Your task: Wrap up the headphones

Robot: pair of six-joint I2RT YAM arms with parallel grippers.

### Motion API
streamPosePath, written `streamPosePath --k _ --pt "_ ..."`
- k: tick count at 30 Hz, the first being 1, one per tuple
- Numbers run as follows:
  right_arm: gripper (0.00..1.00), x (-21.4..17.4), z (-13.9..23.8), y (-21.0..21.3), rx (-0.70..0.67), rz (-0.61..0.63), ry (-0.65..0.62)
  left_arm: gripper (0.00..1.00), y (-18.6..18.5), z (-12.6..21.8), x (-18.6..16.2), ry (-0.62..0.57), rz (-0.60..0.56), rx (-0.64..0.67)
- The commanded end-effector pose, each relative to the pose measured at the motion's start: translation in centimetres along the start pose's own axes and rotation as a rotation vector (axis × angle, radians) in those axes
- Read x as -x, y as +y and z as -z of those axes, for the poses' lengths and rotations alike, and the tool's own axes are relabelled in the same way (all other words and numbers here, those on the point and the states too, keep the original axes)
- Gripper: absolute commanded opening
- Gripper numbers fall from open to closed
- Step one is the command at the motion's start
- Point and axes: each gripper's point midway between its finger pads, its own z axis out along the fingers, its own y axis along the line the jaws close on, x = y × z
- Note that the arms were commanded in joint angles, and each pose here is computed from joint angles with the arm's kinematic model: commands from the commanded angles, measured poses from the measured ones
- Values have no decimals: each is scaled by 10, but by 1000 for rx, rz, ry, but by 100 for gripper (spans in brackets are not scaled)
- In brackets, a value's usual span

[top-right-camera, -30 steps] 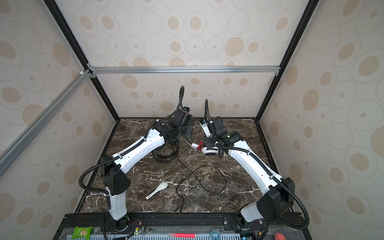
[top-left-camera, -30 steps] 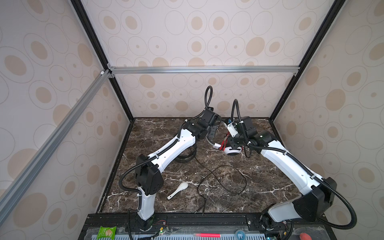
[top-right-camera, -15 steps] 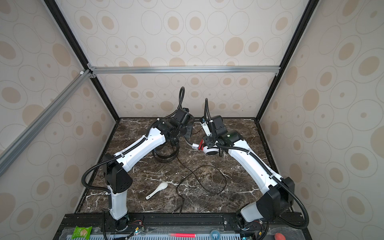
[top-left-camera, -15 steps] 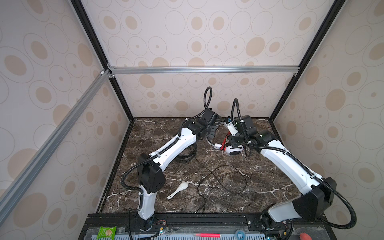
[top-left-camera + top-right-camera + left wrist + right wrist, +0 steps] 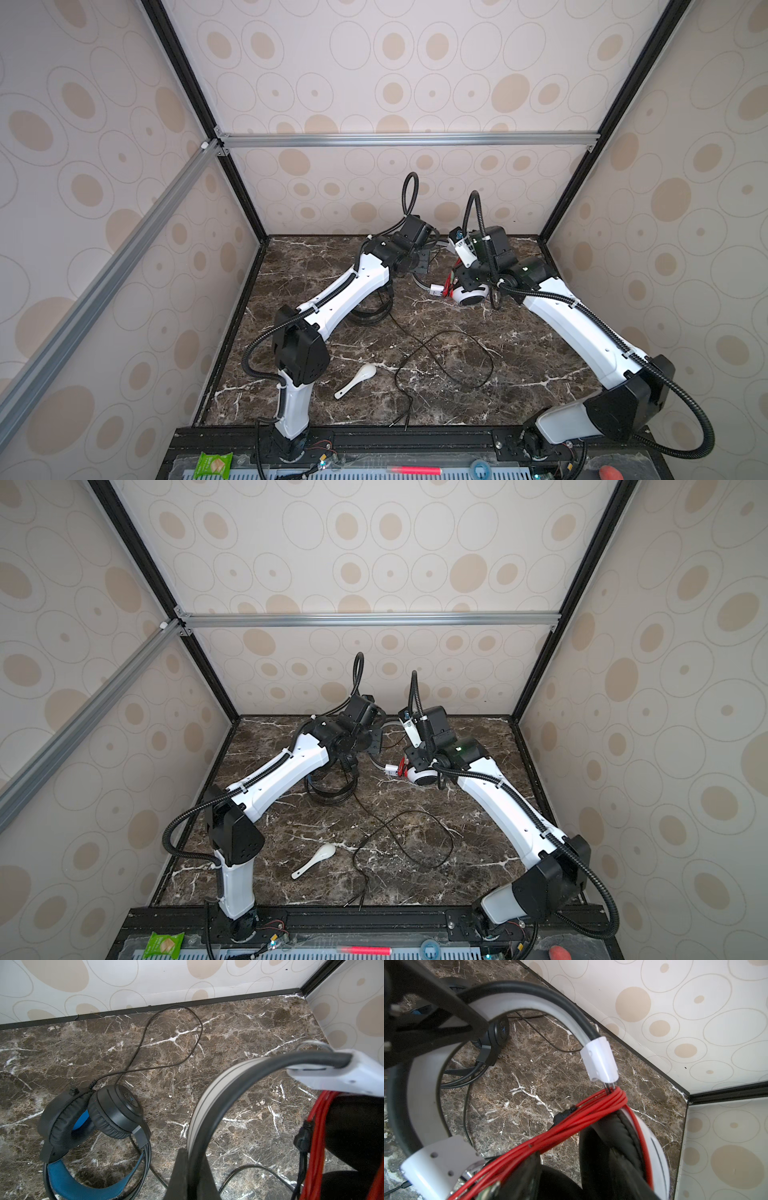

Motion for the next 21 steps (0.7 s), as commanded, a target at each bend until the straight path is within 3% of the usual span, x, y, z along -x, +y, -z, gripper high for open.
streamPosePath --k 1,9,21 --pt "58 11 9 -7 -8 -25 -85 0 -1 14 18 -39 30 -35" --pt "60 -3 16 18 119 -25 -129 0 5 13 22 -55 54 -35" --pt "72 -3 34 9 79 -28 -160 0 16 -3 30 -73 83 -26"
